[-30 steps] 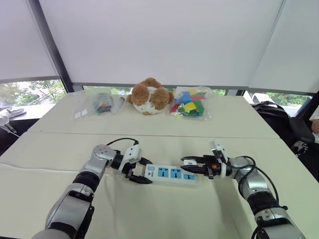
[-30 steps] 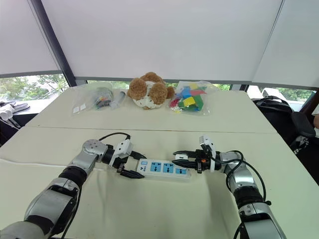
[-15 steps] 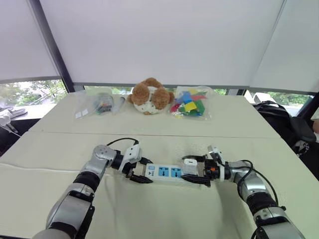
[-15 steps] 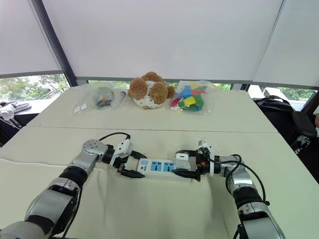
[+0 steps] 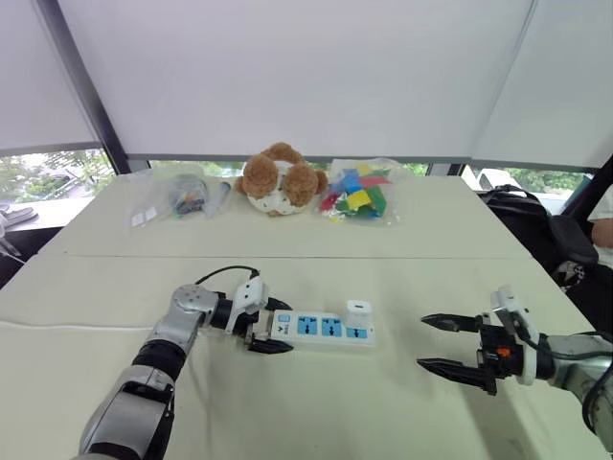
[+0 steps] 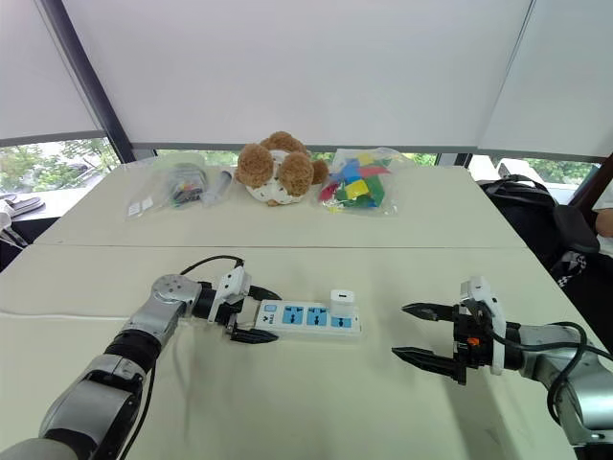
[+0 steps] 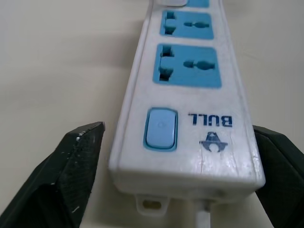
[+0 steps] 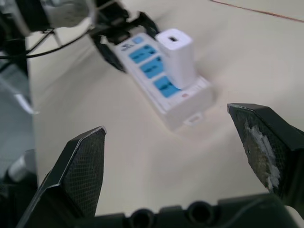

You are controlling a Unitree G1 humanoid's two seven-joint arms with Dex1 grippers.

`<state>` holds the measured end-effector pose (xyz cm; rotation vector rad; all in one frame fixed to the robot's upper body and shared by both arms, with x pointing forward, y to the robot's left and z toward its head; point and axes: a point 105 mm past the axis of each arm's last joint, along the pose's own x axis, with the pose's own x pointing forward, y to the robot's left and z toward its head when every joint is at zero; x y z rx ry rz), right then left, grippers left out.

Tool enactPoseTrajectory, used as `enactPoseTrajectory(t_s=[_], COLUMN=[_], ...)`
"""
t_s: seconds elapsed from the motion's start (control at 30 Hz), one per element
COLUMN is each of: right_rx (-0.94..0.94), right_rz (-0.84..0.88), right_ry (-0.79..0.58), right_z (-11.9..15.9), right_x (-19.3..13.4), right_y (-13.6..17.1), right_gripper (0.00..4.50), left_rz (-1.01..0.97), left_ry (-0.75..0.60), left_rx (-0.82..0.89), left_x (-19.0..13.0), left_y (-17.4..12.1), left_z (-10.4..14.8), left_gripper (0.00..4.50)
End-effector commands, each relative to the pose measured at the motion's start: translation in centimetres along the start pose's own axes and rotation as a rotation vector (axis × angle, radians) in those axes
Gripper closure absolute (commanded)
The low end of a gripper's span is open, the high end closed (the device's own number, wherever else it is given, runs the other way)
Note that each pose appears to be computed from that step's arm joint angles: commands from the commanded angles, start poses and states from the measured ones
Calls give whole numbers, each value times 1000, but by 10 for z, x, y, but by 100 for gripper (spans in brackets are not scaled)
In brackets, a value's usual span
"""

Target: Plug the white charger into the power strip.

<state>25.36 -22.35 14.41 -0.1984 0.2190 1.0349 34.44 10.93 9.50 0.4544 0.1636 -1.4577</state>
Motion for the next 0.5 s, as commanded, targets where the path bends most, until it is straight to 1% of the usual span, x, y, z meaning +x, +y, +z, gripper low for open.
enactPoseTrajectory(t_s=[0.03,0.13,0.23,0.3,0.37,0.5], right_rx=[0,58,133,160,183,201], right_rz=[-161,-251,-282,-321,-353,-423], right_ry=[72,78,53,28,3,-39], right_z=[-1,-9,-13,-14,-16,-25], right_x=[-17,-34,-45,-49,-51,-41], right_y=[-11,-12,-13,-18,-24,-34], right_gripper=[0,0,0,0,0,0], left_rz=[50,148,272,408,513,679], left_ry=[-14,-42,-75,-116,-143,-204], left_rx=[11,-129,-241,-306,-341,-394], left_x=[-30,-68,-88,-105,-114,-116], left_y=[-3,-15,-20,-12,-6,2], left_z=[17,28,34,29,23,4], left_gripper=[2,2,2,2,2,2])
